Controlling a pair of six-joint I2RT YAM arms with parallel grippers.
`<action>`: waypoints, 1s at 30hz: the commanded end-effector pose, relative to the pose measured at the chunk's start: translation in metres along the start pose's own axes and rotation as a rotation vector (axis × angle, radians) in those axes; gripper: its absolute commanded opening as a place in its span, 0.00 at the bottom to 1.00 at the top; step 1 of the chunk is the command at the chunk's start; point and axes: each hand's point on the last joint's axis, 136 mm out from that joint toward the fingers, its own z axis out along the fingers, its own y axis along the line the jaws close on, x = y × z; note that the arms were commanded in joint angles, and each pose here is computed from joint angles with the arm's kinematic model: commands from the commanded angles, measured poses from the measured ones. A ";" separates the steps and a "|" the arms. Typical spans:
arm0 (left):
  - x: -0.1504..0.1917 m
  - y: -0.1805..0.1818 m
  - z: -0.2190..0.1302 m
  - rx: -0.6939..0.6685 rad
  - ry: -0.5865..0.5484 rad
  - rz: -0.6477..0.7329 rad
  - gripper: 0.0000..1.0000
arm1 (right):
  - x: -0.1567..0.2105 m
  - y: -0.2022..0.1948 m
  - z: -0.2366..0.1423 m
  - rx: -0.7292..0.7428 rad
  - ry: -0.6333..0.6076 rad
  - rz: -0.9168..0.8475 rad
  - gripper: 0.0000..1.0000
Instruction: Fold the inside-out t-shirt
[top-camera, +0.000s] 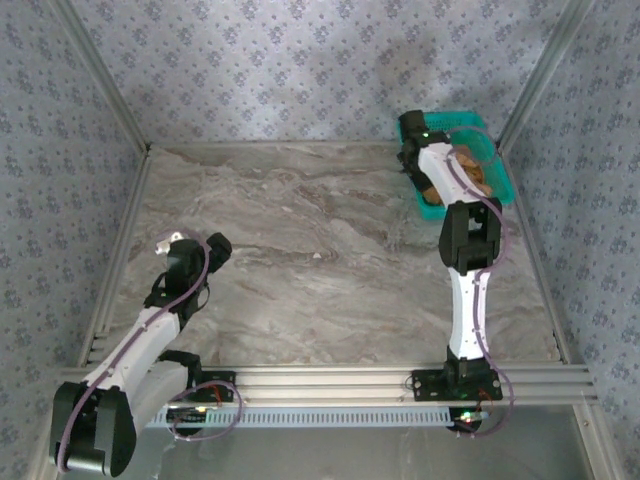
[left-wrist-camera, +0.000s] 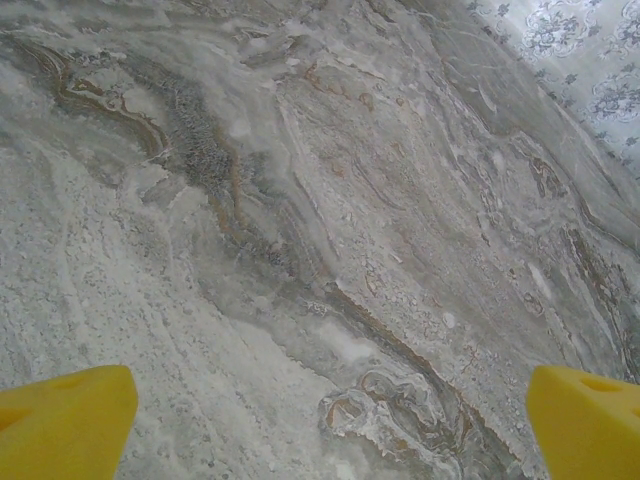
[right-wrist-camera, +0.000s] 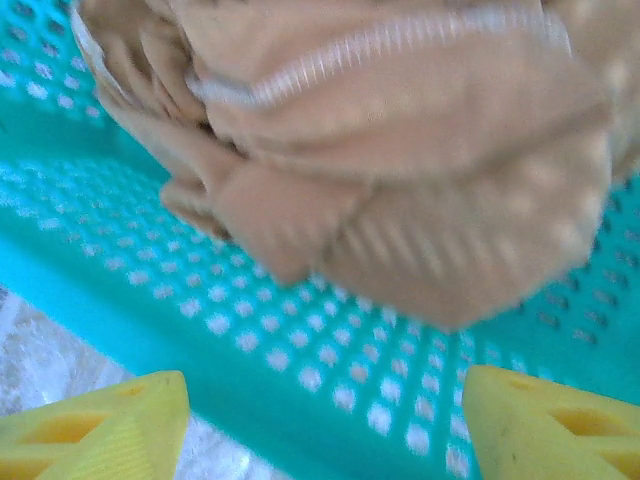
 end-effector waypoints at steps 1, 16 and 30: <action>-0.003 -0.002 0.001 0.006 -0.005 -0.020 1.00 | 0.006 -0.032 -0.017 0.137 -0.047 0.271 0.75; 0.006 -0.002 0.011 -0.003 0.040 -0.022 1.00 | 0.002 -0.048 0.058 0.253 -0.009 0.535 0.70; 0.012 -0.001 0.020 -0.025 0.074 -0.009 0.98 | -0.102 -0.037 -0.020 0.133 -0.254 0.339 0.00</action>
